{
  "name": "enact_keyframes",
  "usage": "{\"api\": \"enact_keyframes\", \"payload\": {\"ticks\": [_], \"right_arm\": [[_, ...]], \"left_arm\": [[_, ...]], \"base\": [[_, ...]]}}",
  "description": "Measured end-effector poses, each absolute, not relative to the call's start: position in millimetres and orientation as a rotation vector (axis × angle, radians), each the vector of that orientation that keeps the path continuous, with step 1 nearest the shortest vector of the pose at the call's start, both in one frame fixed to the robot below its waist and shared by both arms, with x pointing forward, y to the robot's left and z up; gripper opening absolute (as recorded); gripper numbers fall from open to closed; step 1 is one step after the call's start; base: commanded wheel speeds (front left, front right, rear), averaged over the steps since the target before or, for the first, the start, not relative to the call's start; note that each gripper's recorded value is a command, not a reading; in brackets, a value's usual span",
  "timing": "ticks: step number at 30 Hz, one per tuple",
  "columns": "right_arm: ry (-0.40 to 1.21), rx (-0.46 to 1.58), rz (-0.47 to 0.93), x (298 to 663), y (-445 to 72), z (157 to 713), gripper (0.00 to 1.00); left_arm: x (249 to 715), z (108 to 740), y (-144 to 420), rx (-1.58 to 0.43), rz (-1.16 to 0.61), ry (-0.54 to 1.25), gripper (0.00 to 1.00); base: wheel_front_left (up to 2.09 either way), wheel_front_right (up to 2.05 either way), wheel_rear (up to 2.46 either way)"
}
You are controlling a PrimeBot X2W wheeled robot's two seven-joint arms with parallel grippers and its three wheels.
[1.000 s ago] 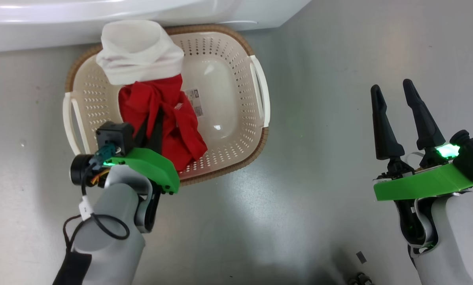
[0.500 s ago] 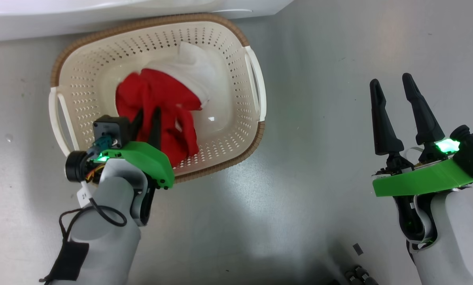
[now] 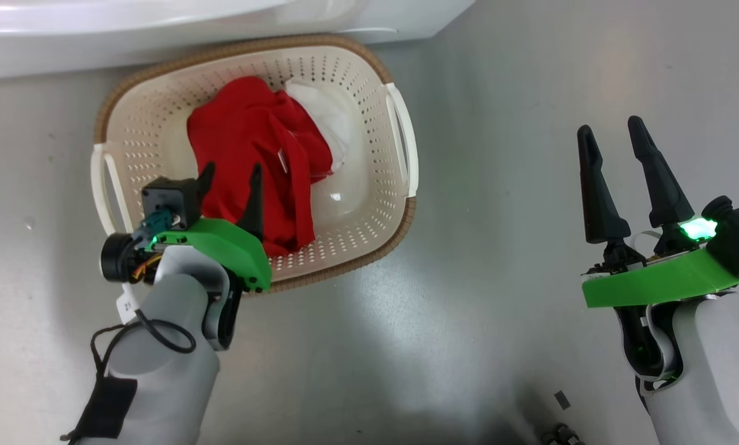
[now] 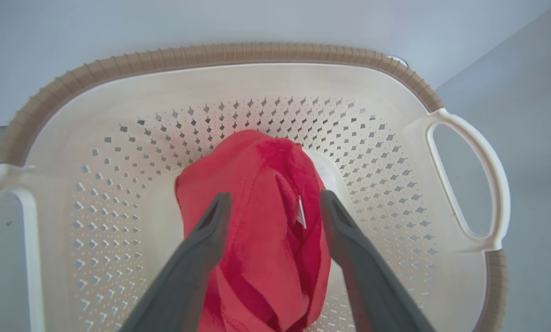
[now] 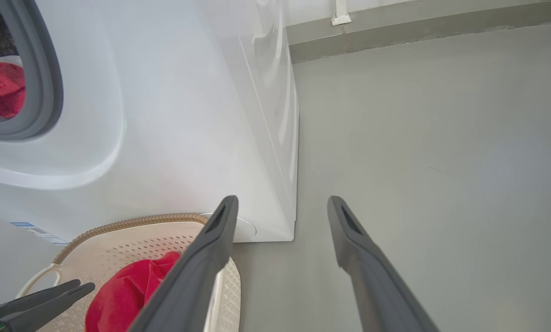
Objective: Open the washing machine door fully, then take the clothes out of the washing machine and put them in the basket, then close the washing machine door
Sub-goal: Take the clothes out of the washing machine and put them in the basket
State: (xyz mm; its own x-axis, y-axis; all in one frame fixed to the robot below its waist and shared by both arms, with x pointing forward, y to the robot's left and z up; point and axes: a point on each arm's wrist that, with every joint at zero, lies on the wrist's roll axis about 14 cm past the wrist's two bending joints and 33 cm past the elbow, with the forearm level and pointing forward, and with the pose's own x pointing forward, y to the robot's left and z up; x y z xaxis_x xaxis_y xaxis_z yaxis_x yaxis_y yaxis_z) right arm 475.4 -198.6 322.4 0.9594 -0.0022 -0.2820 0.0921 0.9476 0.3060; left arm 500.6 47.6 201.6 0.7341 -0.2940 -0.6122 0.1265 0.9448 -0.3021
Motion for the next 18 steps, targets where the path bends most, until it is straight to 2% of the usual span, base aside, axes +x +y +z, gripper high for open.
{"api": "enact_keyframes", "payload": {"ticks": [11,18], "right_arm": [[0.226,0.325,-0.025,478,-194,351,1.00],[0.203,0.323,-0.009,466,-191,372,1.00]], "left_arm": [[510,248,62,-0.278,-0.196,0.595,1.00],[512,296,79,-0.283,-0.166,0.472,1.00]], "base": [[0.00,0.00,0.00],[0.00,0.00,0.00]]}}
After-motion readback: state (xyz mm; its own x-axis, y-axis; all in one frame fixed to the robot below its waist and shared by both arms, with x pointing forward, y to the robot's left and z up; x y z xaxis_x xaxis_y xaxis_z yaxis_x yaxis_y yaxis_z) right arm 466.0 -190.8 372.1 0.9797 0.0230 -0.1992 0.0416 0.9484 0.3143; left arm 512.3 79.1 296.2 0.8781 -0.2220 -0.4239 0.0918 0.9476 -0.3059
